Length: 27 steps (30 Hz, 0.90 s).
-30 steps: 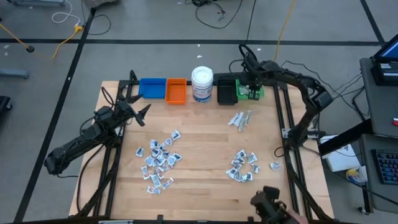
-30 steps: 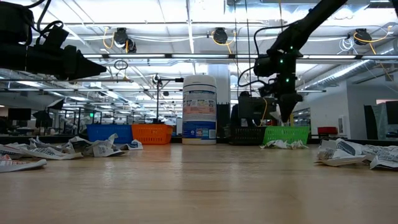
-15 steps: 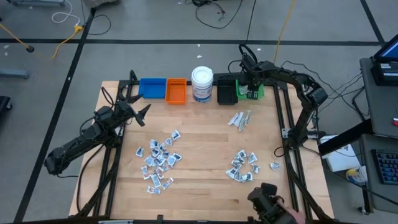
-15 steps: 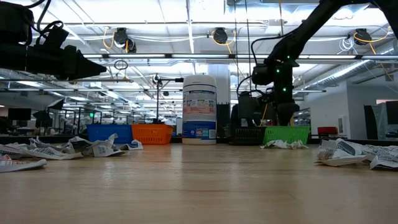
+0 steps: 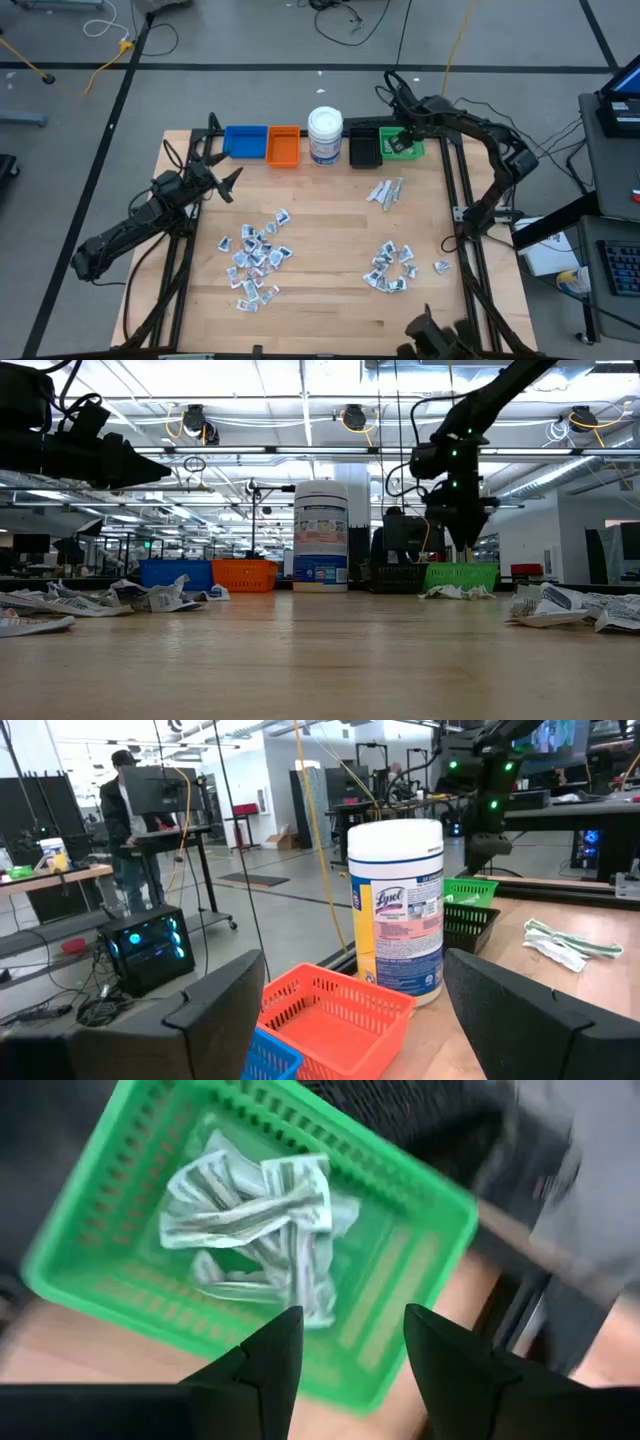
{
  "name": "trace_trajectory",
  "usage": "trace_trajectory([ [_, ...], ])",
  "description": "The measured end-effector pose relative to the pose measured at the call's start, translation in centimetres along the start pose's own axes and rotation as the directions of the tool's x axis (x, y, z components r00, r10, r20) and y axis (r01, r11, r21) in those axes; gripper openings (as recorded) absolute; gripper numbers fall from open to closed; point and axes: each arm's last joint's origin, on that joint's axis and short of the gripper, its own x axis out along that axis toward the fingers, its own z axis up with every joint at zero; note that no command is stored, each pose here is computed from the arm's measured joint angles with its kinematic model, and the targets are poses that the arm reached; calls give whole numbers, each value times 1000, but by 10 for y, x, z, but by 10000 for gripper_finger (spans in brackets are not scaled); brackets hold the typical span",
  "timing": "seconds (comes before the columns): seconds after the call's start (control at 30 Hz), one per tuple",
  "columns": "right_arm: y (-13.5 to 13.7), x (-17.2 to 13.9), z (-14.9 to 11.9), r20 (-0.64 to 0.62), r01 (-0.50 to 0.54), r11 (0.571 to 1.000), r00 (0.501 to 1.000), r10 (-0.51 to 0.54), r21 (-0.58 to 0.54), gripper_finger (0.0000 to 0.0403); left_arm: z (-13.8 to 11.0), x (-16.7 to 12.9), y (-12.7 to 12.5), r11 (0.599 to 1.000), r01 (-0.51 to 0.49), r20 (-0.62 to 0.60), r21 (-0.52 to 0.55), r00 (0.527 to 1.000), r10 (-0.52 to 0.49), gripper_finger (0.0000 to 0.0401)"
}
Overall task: Pick & Place First Aid Supplies
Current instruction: Put the bandage into the green bin
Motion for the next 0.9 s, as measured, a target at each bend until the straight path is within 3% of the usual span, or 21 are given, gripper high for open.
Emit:
trace_trajectory([
  [0.07, -1, -7, -6, -26, -13, 985, 999, 18, 169, 163, 0, 0, 0, 1000, 1, 0, 0, 1000, -1, 310],
  [0.13, -1, -13, -11, -50, -29, 945, 998, 48, 326, 159, 0, 0, 0, 1000, 0, 0, 0, 1000, 0, 310],
  [0.3, 6, -25, -17, -45, -46, 871, 996, 78, 489, 155, 0, 0, 0, 1000, 1, 0, 0, 1000, -1, 310],
  [0.53, 32, -28, -32, -87, -45, 854, 991, 105, 518, 155, 0, 0, 0, 1000, 0, 0, 0, 1000, 0, 310],
  [0.9, 76, 8, -80, -142, -1, 845, 986, 91, 535, 155, 0, 0, 0, 1000, 1, 0, 0, 1000, -1, 310],
])
